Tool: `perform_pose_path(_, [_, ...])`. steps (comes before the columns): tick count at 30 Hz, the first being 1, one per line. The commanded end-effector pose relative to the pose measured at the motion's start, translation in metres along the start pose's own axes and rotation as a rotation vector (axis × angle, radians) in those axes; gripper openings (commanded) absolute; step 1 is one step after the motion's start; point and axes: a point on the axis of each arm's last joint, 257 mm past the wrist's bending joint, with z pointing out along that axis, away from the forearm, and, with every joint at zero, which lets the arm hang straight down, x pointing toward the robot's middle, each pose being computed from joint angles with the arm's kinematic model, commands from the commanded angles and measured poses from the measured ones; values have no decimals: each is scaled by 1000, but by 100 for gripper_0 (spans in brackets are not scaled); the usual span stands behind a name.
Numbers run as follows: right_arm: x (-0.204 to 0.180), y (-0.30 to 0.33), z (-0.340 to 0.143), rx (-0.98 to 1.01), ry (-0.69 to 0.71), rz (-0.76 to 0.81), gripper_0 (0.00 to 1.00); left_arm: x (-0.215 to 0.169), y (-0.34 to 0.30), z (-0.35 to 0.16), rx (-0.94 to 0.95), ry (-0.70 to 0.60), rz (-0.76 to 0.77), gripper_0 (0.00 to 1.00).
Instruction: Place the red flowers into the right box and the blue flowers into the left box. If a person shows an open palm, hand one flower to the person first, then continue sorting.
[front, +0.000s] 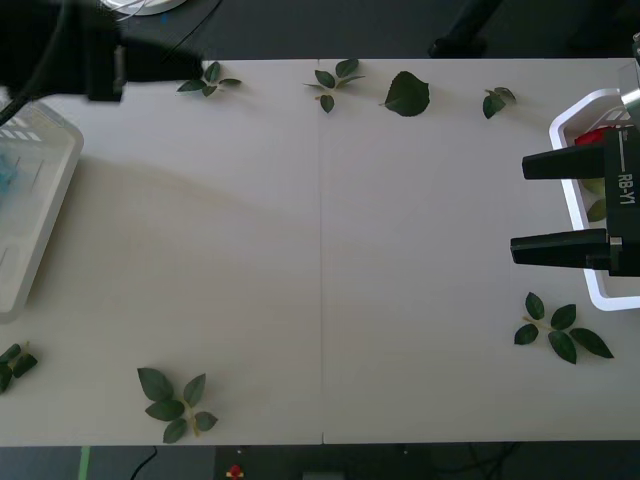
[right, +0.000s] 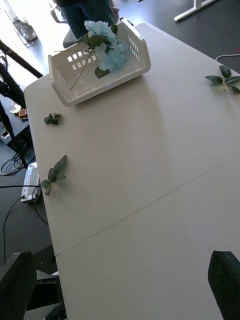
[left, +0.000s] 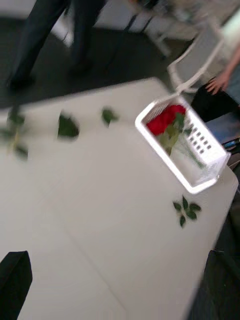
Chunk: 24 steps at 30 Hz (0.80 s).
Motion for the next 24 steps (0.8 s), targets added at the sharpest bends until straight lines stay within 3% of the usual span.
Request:
perform_pose_path(1, [-4,5,2,-14,-20,-10,100,31,5,-25,-121,133,77,100])
perform_pose_path(6, [-4,5,2,-14,-20,-10,100,60,5,-26,-186,245,97,100])
perform_pose_path(14, [-4,5,2,-14,-20,-10,100,72,19,8,-186,149,199,100])
perform_pose_path(24, [-4,5,2,-14,-20,-10,100,92,34,13,-220,167,250,100])
